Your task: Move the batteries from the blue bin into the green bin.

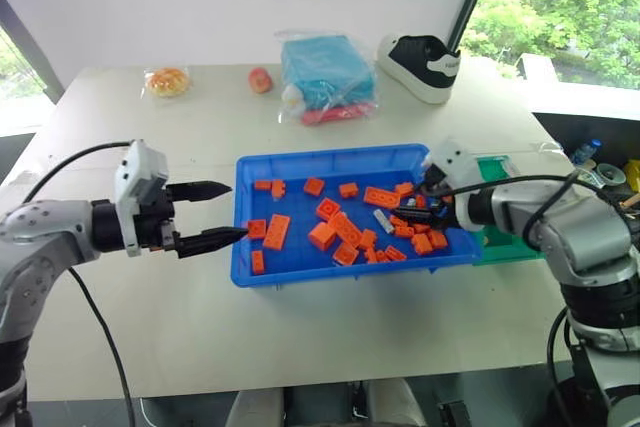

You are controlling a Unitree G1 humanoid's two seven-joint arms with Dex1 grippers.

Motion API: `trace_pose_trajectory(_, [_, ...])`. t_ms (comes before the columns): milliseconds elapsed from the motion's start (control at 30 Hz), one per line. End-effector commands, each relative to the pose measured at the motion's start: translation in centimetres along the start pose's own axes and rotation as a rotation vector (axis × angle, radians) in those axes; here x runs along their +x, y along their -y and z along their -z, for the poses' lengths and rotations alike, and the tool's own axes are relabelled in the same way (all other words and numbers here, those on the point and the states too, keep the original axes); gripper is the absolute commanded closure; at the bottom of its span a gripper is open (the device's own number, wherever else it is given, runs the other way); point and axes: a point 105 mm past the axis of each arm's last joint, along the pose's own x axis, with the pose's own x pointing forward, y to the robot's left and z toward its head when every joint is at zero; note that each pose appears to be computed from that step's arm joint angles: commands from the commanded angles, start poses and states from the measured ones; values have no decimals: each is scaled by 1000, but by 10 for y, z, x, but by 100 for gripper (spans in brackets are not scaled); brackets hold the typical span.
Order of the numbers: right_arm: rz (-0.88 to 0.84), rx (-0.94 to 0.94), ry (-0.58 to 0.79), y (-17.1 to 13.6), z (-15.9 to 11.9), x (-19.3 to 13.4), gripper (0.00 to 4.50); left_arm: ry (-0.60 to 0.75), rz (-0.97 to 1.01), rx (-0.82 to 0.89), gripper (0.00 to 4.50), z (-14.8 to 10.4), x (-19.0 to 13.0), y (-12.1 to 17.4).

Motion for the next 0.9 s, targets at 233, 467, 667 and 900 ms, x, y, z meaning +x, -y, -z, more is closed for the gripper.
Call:
trace_pose_trajectory(233, [-36,-7,7,-18,-3,18,107,2,-19,23,0,-11,-6,9])
trace_pose_trajectory(467, [-43,-14,-21,-15,4,40,107,3,-35,20,0,-12,-6,9])
trace_pose_trajectory(667, [-30,-18,-52,-7,13,46,107,7,-42,16,0,-12,-6,12])
trace_pose_trajectory(900, [-51,-68,24,-16,-17,40,107,20,-59,17,0,-12,-5,9])
